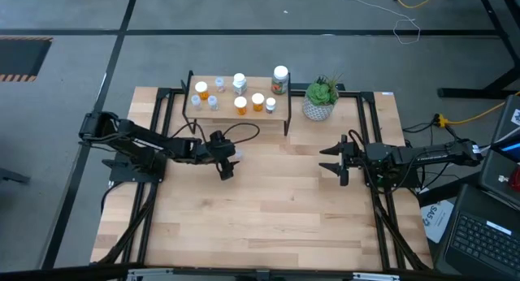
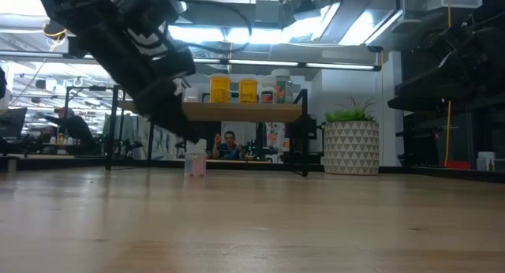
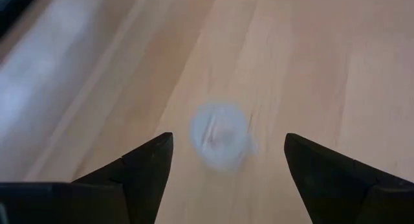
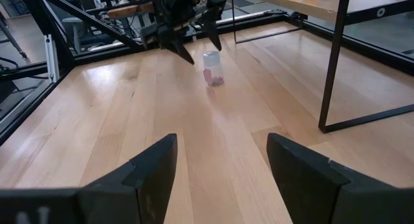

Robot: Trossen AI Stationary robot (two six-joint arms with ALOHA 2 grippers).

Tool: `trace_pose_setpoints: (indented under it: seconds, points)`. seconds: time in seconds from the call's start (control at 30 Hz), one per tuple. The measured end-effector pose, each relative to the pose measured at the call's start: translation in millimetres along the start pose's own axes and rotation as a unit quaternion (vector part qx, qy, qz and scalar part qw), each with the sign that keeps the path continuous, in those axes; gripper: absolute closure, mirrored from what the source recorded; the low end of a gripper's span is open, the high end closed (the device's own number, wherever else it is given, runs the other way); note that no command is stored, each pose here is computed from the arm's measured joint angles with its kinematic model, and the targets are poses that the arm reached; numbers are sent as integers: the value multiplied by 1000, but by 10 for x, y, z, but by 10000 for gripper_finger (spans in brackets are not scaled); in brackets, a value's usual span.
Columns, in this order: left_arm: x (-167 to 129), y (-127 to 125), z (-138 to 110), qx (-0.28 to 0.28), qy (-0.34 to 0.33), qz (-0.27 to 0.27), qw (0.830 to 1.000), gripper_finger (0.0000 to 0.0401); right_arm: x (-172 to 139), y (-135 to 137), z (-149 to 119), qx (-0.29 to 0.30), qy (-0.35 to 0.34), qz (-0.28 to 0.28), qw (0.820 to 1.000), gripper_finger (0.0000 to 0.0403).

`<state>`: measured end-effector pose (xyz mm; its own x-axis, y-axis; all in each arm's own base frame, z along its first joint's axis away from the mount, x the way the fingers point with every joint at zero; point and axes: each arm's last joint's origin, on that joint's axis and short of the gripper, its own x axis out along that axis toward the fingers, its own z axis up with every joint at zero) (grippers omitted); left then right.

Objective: Pick and place medicine bottles onto shelf by color
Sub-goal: Put the transparent pill bottle on the shelf

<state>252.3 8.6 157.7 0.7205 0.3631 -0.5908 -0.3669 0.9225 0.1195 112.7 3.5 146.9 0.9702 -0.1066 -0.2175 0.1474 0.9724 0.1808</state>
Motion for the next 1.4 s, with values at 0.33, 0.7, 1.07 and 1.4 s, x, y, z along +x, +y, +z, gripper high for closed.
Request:
trace_pose_setpoints:
  seconds: [0.33,0.7,1.07,1.4]
  points:
    - [92,70,-15,-10,5,14,1000,109,0,0,0,0,0,0,1000,162]
    - [200,31,-31,-15,-5,-1,1000,120,0,0,0,0,0,0,1000,162]
    - [197,23,-21,-26,-10,-3,1000,216,0,0,0,0,0,0,1000,162]
    - [59,19,208,-59,-42,-24,997,283,0,0,0,0,0,0,1000,162]
